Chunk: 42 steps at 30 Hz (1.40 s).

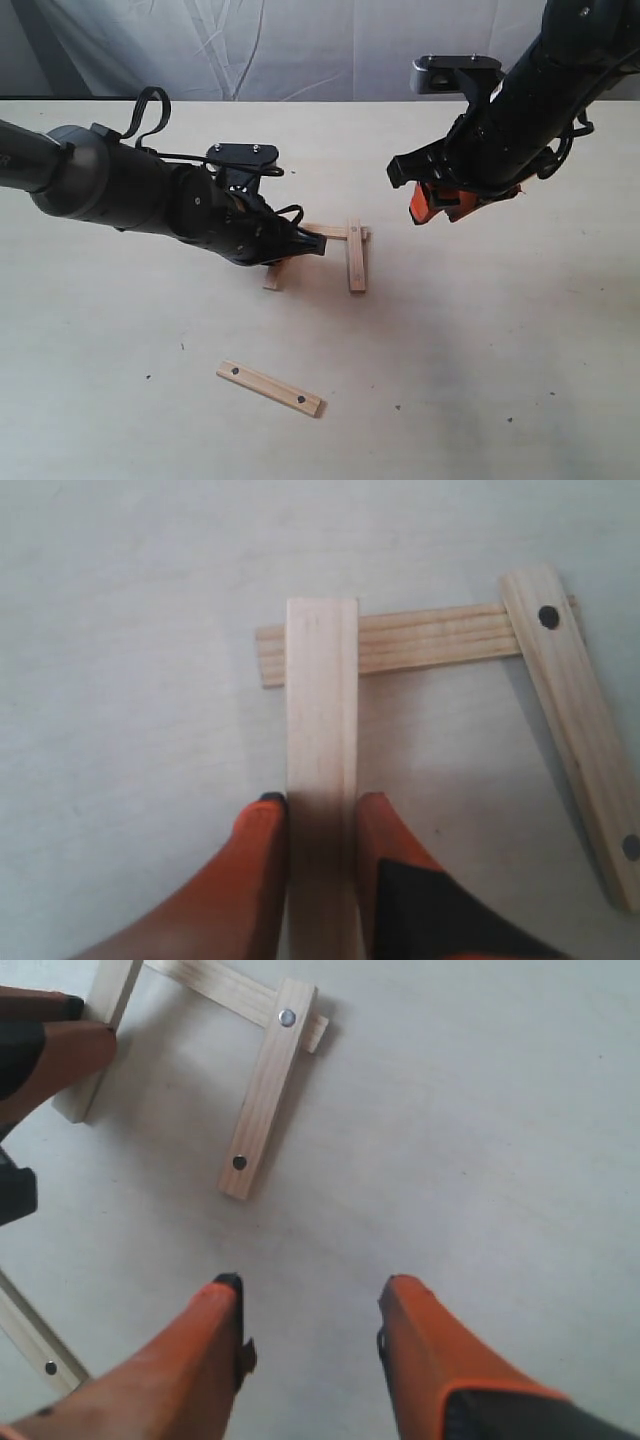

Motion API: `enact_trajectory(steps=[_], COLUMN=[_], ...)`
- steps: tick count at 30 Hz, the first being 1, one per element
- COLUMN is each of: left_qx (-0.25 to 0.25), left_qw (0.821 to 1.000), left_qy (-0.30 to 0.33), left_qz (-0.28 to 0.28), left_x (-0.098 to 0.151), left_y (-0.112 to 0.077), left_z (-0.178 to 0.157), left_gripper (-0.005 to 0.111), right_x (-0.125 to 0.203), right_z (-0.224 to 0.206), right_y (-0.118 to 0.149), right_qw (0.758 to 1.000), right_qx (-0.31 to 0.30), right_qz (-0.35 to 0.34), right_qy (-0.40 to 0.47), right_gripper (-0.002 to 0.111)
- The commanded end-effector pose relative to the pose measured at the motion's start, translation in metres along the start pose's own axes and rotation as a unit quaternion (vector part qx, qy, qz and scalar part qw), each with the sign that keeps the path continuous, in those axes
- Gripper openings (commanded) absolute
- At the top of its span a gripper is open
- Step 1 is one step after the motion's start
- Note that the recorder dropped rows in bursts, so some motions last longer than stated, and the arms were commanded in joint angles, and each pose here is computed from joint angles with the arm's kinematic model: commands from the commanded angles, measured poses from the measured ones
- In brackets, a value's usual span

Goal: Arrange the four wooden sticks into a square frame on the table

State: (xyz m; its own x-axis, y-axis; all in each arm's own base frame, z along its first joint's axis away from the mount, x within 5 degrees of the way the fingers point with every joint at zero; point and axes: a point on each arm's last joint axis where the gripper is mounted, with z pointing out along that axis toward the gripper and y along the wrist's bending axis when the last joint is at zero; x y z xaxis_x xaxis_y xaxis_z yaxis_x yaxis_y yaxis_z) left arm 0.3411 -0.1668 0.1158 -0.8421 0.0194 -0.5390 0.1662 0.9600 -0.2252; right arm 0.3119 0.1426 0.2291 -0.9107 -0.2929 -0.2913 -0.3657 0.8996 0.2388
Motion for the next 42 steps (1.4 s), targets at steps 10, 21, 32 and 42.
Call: enact_trajectory(steps=[10, 21, 32, 42], left_qx=[0.000, 0.002, -0.061, -0.092], left_qw=[1.000, 1.000, 0.998, 0.995], left_qy=[-0.005, -0.008, 0.006, 0.024], left_qz=[0.008, 0.008, -0.020, -0.043], left_x=[-0.001, -0.004, -0.042, -0.041], left_y=[-0.001, -0.002, 0.079, 0.108], left_z=[0.001, -0.004, -0.100, -0.164], left_gripper=[0.010, 0.040, 0.039, 0.011], right_x=[-0.001, -0.003, 0.001, 0.036], right_z=[-0.004, -0.004, 0.001, 0.051], right_y=[-0.002, -0.002, 0.030, 0.126], right_qw=[1.000, 1.000, 0.996, 0.963], right_qx=[0.004, 0.005, -0.048, -0.081], right_qz=[0.000, 0.001, -0.073, -0.254], right_qy=[-0.010, -0.019, -0.014, 0.048], right_gripper=[0.044, 0.044, 0.044, 0.044])
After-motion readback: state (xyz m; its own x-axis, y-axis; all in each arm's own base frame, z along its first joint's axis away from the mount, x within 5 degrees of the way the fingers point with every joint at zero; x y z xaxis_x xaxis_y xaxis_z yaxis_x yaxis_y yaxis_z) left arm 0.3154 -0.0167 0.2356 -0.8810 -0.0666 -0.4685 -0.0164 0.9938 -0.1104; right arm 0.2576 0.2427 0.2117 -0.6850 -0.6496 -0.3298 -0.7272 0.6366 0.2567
